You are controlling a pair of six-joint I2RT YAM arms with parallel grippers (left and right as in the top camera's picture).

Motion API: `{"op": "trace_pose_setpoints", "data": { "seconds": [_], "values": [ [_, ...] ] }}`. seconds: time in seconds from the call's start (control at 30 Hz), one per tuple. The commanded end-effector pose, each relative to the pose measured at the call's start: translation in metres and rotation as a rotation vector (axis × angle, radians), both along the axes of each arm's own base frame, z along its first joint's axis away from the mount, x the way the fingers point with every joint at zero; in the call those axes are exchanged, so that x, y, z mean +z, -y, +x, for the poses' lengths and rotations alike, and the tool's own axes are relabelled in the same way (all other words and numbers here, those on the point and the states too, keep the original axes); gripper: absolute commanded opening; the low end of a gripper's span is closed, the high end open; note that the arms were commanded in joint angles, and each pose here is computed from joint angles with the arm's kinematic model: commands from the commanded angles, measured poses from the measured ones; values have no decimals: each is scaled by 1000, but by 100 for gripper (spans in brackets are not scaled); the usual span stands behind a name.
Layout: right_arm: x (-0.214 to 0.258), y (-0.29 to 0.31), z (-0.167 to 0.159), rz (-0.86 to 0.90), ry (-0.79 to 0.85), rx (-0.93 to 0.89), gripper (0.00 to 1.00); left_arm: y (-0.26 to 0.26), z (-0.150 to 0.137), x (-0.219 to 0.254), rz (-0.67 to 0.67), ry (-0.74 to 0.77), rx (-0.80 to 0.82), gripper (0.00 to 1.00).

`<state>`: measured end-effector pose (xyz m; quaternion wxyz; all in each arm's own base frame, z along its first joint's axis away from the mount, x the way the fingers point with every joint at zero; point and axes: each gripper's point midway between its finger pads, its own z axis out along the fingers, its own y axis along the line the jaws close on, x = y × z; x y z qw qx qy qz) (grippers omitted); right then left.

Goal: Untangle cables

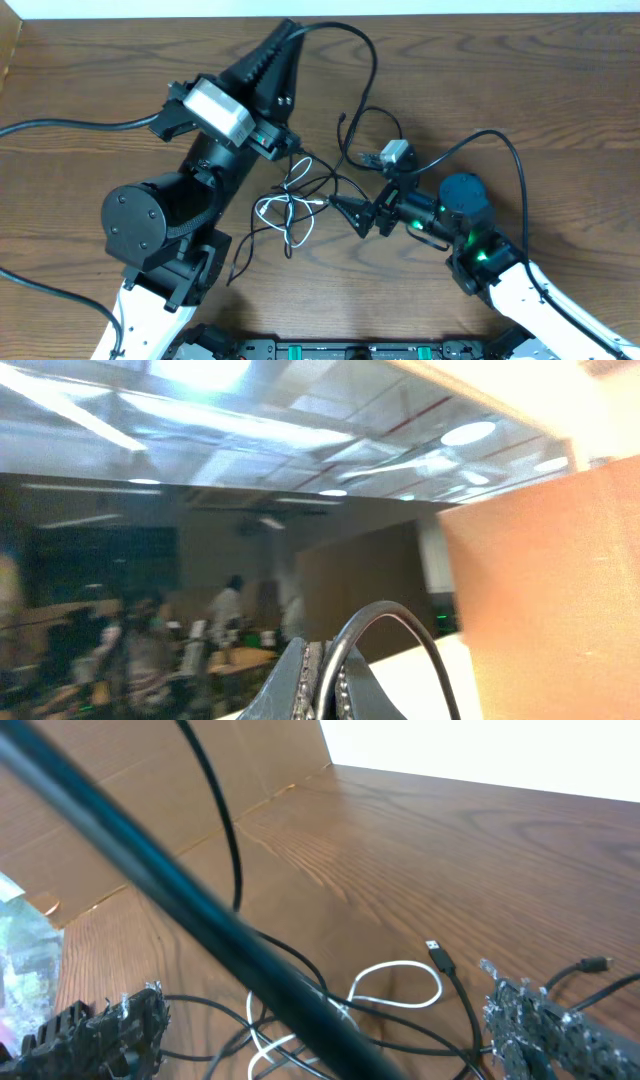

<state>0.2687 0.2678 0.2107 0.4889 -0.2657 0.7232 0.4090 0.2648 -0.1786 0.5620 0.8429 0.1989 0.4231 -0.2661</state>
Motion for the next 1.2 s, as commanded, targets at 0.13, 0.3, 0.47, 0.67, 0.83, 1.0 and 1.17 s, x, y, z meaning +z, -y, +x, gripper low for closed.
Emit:
{"op": "trace_pose_setpoints", "data": {
  "seconds": [0.13, 0.3, 0.47, 0.67, 0.83, 1.0, 1.17],
  "values": [
    [8, -8, 0, 12, 34, -31, 99, 35, -44, 15, -30, 51, -248, 8],
    [5, -12, 4, 15, 37, -30, 99, 58, -67, 15, -41, 37, -364, 7],
    [-10, -15, 11, 12, -4, -41, 99, 82, -94, 12, -25, 37, -490, 7],
    [-39, 1, 42, -62, -29, -230, 99, 93, -113, 12, -42, 19, -576, 7],
    [-79, 61, 86, -178, -72, -659, 99, 92, -118, 14, -45, 24, -587, 7],
    [-112, 157, 105, -399, -62, -1100, 99, 89, -119, 15, -39, 22, -576, 8],
    [-140, 207, 104, -441, -200, -1210, 99, 85, -111, 15, 1, 86, -455, 8]
  ]
}}
